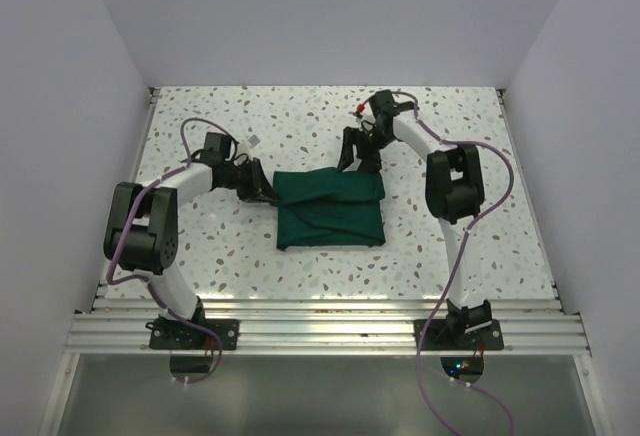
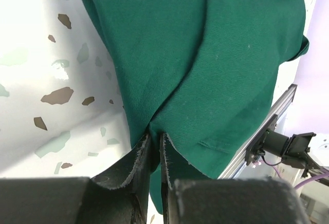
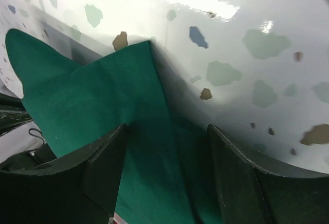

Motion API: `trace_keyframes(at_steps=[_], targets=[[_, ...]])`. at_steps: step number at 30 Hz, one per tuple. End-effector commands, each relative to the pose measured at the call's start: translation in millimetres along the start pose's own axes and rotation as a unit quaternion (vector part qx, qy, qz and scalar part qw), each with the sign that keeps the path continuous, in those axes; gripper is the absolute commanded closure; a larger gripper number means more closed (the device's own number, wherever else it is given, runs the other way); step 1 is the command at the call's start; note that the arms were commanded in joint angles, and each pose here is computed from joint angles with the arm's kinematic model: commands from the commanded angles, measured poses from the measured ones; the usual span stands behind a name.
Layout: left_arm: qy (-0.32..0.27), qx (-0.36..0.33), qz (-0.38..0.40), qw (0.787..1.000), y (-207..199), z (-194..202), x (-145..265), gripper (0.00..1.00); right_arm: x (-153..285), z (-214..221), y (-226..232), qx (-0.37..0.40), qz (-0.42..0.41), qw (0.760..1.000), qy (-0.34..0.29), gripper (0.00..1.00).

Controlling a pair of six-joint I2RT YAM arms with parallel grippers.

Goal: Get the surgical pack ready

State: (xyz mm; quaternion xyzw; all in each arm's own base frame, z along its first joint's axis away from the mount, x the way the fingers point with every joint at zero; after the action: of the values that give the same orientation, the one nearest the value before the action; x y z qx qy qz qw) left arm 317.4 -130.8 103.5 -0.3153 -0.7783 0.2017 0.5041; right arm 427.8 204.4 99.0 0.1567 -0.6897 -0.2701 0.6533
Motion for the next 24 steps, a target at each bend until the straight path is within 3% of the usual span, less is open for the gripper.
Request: trace_keyframes(at_steps=[1,6,14,24], targets=[[0.020,-0.003,0.018,1.000,-0.5,10.7,-2.9,0.85,9.7,12.9,28.4,0.024,-0.039,0.999,0.026,0.33],[0.020,-0.004,0.025,0.999,-1.6,9.5,-3.4,0.84,7.5,16.1,52.6,0.018,-0.094,0.995,0.030,0.35],[0.020,-0.004,0.032,0.999,-3.3,6.9,-3.4,0.84,23.6,18.6,85.9,0.007,-0.180,0.983,0.040,0.48],[0.018,0.000,0.032,0.999,-4.2,5.6,-3.1,0.84,41.2,20.3,98.4,0.017,-0.198,0.980,0.024,0.67]])
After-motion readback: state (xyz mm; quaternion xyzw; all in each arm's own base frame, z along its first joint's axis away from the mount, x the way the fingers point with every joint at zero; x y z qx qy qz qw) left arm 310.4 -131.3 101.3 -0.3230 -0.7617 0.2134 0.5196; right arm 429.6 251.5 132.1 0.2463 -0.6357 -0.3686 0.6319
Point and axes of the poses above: each gripper's point midway between its finger pads, its own x axis back along the fingers, its own y axis along the line the jaws close on, z = x × y, the point moved 6 cm from there along x, back along the fingers, and after that the axes turned 13 degrees about -x, right-handed, at the moved point
